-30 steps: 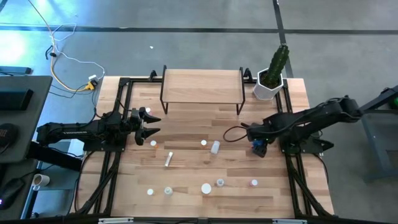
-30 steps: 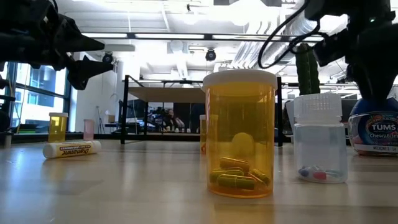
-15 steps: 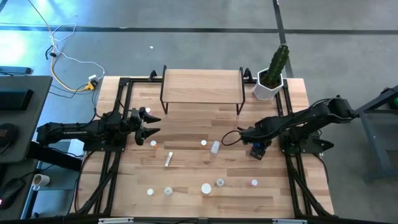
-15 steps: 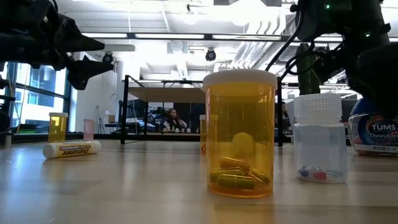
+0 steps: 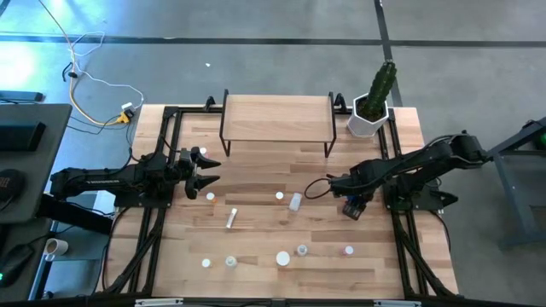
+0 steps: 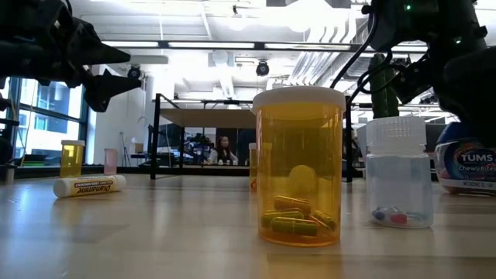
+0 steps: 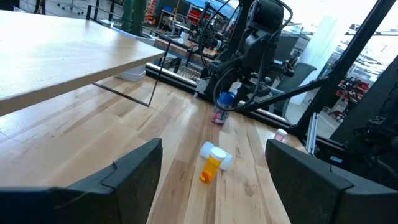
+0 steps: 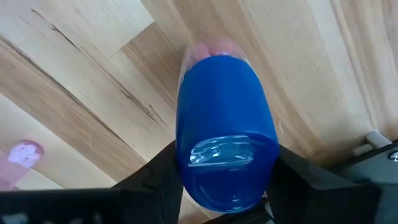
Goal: Pick and place medicine bottles onto shelf by color
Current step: Put the blue pill bottle on the shelf
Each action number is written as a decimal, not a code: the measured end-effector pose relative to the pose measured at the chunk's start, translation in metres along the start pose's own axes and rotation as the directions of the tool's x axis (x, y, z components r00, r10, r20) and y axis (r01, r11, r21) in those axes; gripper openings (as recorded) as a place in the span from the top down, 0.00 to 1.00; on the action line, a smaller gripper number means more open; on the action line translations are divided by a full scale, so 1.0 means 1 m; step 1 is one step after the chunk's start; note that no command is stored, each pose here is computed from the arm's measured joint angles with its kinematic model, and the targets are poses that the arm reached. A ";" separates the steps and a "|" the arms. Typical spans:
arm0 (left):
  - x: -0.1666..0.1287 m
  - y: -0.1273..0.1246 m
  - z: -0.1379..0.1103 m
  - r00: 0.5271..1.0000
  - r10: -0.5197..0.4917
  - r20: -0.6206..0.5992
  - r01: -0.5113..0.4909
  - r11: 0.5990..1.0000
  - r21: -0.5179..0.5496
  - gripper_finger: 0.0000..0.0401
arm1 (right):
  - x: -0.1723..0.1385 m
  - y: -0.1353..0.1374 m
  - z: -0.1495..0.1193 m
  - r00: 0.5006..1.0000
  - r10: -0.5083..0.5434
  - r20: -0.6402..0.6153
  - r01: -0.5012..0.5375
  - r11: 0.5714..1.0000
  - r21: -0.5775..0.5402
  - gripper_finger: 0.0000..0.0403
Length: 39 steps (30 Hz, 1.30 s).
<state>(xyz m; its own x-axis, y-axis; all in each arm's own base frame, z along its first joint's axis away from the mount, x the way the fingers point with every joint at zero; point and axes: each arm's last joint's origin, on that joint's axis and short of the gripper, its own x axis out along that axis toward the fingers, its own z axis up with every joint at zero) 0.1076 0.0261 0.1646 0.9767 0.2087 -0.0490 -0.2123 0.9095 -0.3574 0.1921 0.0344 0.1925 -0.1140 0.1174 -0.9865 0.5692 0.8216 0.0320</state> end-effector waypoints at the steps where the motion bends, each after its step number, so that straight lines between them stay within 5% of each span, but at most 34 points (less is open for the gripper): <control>1: 0.000 0.000 0.000 1.000 0.000 0.000 0.000 1.000 0.000 0.31 | 0.000 0.000 0.000 1.000 0.003 -0.003 -0.003 1.000 0.010 0.60; 9: 0.000 0.000 0.000 1.000 0.000 0.001 0.000 1.000 -0.021 0.31 | -0.027 0.011 0.005 0.997 0.068 0.031 -0.070 0.995 0.071 0.59; 14: 0.000 0.001 0.000 0.999 0.033 0.013 -0.031 0.990 -0.134 0.31 | -0.059 0.018 0.010 0.988 0.124 0.091 -0.134 0.985 0.105 0.58; 21: 0.000 0.003 0.001 0.995 0.095 0.036 -0.088 0.984 -0.158 0.31 | -0.109 0.020 0.016 0.959 0.168 0.226 -0.200 0.972 0.126 0.58; 39: 0.000 0.003 0.002 0.992 0.116 0.053 -0.106 0.981 -0.160 0.31 | -0.204 -0.025 0.044 0.813 0.127 0.568 -0.232 0.966 0.117 0.58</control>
<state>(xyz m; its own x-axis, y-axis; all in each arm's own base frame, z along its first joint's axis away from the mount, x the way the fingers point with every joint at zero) 0.1067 0.0297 0.1654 0.9426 0.3315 -0.0403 -0.3071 0.8130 -0.4948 0.2365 -0.0347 0.3860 0.4419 -0.1174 -0.8894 0.6711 0.7012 0.2409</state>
